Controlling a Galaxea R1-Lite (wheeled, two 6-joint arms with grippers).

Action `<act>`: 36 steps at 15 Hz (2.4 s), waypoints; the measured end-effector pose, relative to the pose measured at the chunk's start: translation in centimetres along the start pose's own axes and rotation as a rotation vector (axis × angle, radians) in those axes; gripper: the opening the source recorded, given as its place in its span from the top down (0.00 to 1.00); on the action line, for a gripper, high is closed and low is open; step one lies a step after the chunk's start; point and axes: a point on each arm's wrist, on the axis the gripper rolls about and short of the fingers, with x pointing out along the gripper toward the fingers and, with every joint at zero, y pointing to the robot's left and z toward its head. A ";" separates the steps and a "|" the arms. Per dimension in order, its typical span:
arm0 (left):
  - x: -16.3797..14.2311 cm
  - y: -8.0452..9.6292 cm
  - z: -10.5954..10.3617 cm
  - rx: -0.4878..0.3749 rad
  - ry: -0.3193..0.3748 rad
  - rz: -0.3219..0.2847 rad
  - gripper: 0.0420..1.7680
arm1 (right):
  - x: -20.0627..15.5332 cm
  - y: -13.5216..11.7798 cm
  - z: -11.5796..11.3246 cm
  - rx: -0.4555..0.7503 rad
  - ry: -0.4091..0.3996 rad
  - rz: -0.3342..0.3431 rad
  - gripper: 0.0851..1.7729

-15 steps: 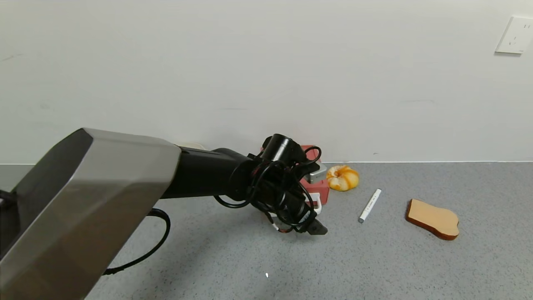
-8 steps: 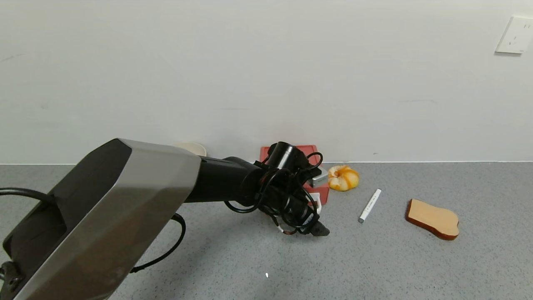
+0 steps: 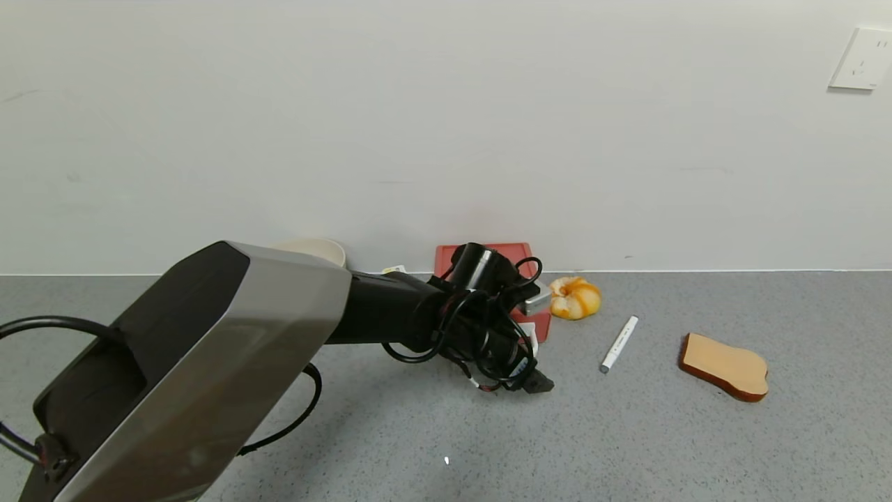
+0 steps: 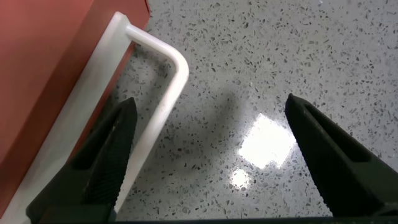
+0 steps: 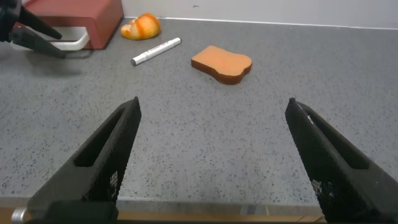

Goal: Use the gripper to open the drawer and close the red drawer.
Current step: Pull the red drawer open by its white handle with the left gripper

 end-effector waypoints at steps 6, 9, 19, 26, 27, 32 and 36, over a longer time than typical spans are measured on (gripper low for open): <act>0.8 0.0 -0.4 0.001 0.008 0.002 0.03 | 0.0 0.0 0.0 0.000 0.000 0.001 0.04; 1.0 -0.2 -0.6 -0.005 0.021 -0.003 0.03 | 0.0 0.0 0.0 0.000 0.000 0.001 0.04; 0.9 -1.6 -1.3 -0.050 0.068 -0.030 0.03 | 0.0 0.0 0.0 0.000 0.000 0.001 0.04; 0.7 -2.8 -1.7 -0.110 0.090 -0.048 0.03 | 0.0 0.0 0.0 0.000 0.000 0.001 0.04; 0.7 -3.0 -1.8 -0.111 0.096 -0.051 0.03 | 0.0 0.0 0.0 0.000 0.000 0.002 0.04; 0.6 -4.4 -2.6 -0.096 0.116 -0.045 0.03 | 0.0 0.0 0.0 0.000 0.000 0.001 0.04; 0.4 -5.1 -2.8 -0.129 0.128 -0.044 0.03 | 0.0 0.0 0.0 -0.001 0.000 0.001 0.04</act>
